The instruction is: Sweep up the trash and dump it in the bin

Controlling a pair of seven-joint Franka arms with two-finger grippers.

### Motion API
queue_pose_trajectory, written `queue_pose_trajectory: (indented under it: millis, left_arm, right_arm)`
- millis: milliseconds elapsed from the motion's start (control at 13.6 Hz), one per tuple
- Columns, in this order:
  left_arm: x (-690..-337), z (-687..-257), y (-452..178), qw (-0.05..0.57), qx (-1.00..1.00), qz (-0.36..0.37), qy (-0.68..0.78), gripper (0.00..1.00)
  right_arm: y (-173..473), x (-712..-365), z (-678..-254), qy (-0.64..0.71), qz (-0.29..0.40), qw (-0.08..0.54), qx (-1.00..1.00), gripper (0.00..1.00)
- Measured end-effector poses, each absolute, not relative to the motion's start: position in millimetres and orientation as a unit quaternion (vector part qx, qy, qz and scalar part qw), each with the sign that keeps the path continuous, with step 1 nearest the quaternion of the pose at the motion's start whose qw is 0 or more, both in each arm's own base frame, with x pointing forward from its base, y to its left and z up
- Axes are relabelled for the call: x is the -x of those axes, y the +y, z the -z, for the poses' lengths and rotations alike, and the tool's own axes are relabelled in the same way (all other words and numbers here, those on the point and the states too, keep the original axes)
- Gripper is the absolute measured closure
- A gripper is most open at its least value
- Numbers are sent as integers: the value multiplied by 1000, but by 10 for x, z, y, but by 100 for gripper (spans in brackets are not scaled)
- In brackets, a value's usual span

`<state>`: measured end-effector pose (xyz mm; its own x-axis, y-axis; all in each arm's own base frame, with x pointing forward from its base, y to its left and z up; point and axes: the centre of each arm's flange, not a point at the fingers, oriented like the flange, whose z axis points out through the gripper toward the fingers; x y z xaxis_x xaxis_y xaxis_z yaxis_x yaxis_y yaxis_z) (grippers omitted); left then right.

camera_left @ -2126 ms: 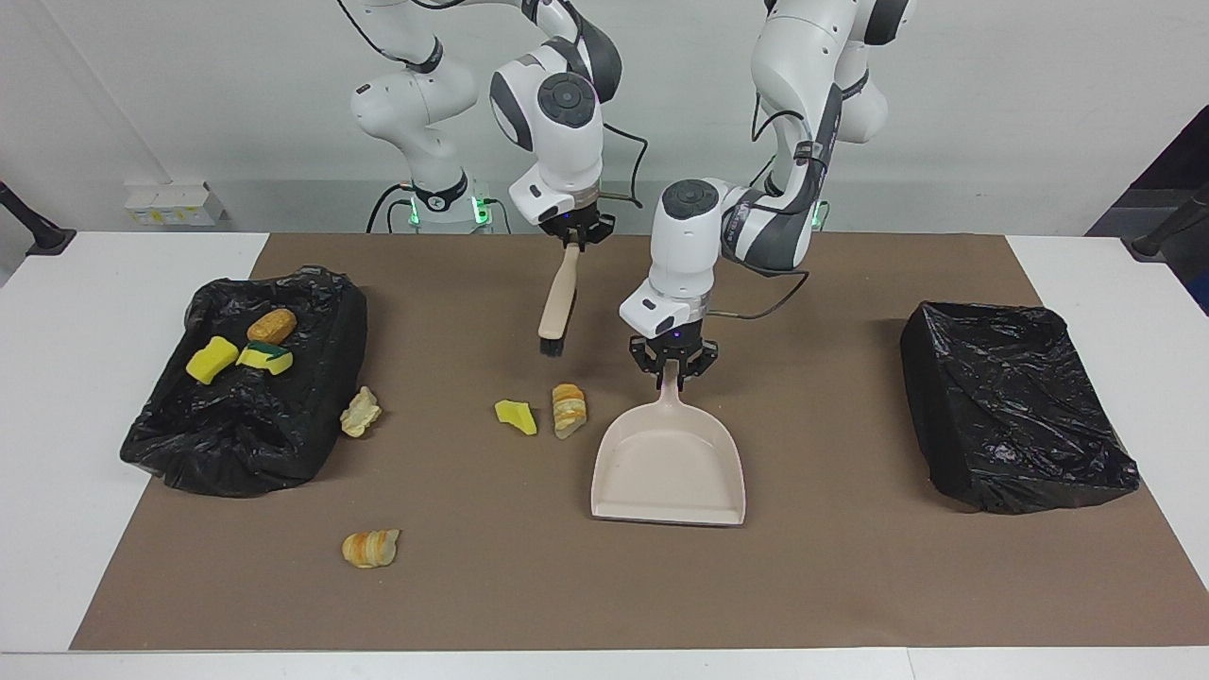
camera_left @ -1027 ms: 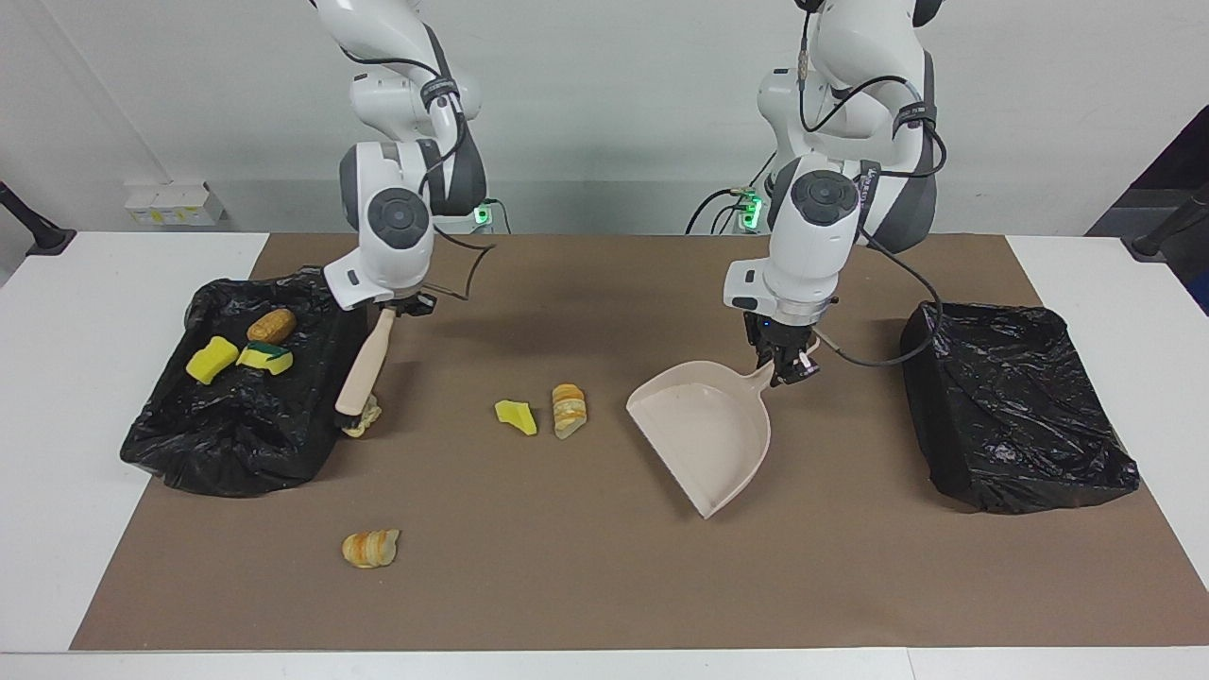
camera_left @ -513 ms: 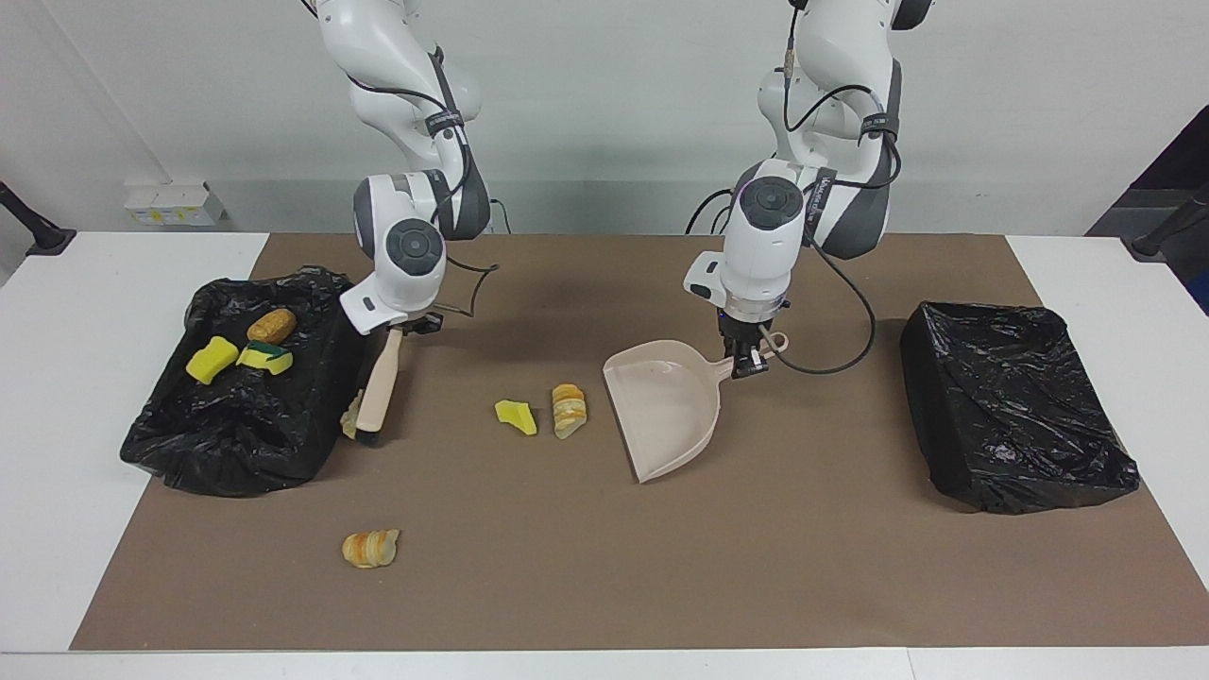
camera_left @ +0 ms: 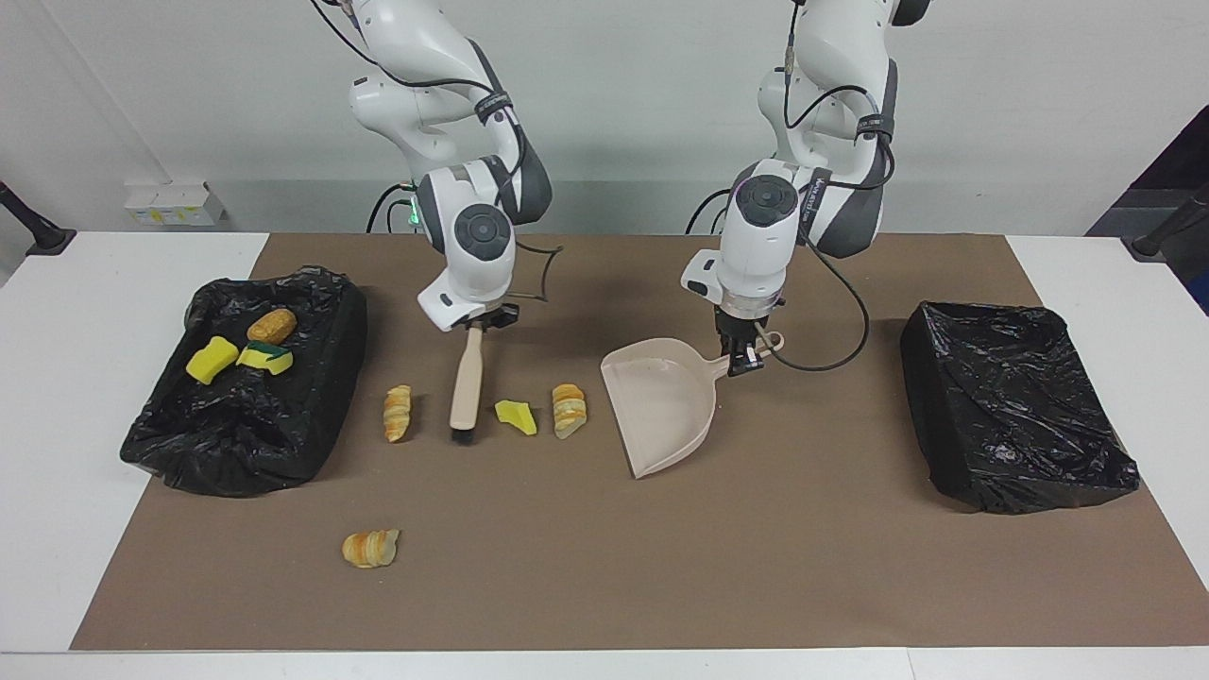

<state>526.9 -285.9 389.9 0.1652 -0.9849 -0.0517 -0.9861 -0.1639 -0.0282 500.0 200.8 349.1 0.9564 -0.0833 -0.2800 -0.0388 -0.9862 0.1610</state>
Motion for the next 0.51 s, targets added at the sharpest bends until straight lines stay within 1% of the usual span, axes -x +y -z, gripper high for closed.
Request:
queue_pose_trajectory:
  millis: [293,367,513]
  left_arm:
    - [-5234,-3886,-2898,27,760,-10,649,69]
    - [-5213,-3887,-2922,28,758,-10,651,69]
    - [-5184,-3884,-2942,28,756,-8,653,69]
  right_arm:
    - [2016,-5228,-4119,-40,146,76,-986,74]
    - [1951,-5289,-4219,-41,137,86,-986,74]
    - [1792,-5380,-4273,-32,117,121,-985,74]
